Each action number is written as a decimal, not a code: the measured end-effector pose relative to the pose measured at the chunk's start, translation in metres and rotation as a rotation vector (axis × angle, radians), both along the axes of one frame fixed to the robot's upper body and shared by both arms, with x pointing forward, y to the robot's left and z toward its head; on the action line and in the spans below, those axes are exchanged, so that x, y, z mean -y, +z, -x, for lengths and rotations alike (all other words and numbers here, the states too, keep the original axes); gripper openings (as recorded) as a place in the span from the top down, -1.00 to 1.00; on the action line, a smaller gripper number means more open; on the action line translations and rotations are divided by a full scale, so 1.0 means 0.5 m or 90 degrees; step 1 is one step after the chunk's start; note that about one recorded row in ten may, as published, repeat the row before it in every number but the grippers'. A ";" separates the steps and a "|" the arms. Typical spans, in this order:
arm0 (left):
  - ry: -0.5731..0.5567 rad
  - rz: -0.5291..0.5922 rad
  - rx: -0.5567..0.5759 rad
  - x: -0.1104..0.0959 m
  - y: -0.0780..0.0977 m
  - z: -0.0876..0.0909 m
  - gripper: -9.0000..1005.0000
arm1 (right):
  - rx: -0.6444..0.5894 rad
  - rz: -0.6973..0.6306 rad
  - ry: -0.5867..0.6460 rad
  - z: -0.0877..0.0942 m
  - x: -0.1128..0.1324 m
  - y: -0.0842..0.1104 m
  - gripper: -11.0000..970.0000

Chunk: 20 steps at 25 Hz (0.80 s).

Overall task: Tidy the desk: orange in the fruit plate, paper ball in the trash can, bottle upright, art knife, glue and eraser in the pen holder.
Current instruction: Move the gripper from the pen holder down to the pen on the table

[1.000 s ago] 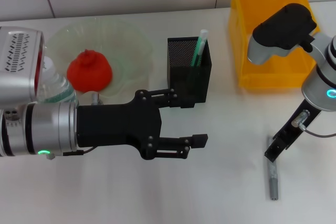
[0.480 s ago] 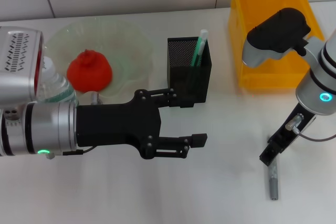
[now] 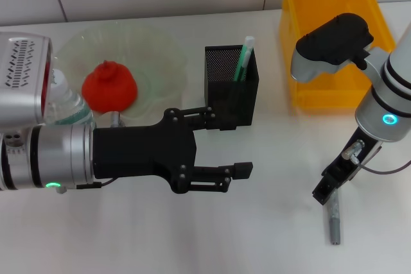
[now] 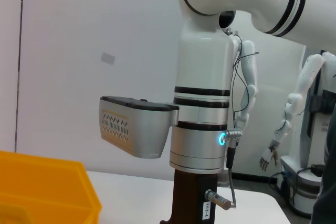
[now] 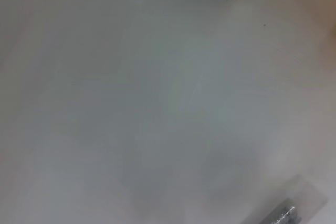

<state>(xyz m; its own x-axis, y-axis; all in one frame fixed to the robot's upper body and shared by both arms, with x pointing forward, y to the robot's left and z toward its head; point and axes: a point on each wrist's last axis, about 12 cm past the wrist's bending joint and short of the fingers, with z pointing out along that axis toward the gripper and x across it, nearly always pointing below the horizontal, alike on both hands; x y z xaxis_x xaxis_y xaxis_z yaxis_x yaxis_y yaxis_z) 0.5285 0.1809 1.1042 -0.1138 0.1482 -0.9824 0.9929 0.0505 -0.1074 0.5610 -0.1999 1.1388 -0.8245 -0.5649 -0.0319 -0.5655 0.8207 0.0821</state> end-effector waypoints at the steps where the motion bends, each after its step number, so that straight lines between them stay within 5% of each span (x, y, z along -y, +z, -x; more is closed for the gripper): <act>1: 0.000 0.000 0.000 0.000 0.000 0.000 -0.57 | 0.000 0.000 0.000 0.000 0.000 0.000 -0.51; 20: -0.001 0.000 0.005 -0.001 -0.001 0.001 -0.57 | -0.006 0.003 -0.006 0.003 0.004 -0.007 -0.40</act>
<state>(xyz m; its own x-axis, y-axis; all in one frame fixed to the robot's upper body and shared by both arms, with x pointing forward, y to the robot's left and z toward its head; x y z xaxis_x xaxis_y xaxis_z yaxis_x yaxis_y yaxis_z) 0.5281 0.1812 1.1038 -0.1060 0.1481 -0.9833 0.9938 0.0489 -0.0997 0.5595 -0.2021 1.1353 -0.8305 -0.5567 -0.0215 -0.5564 0.8268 0.0833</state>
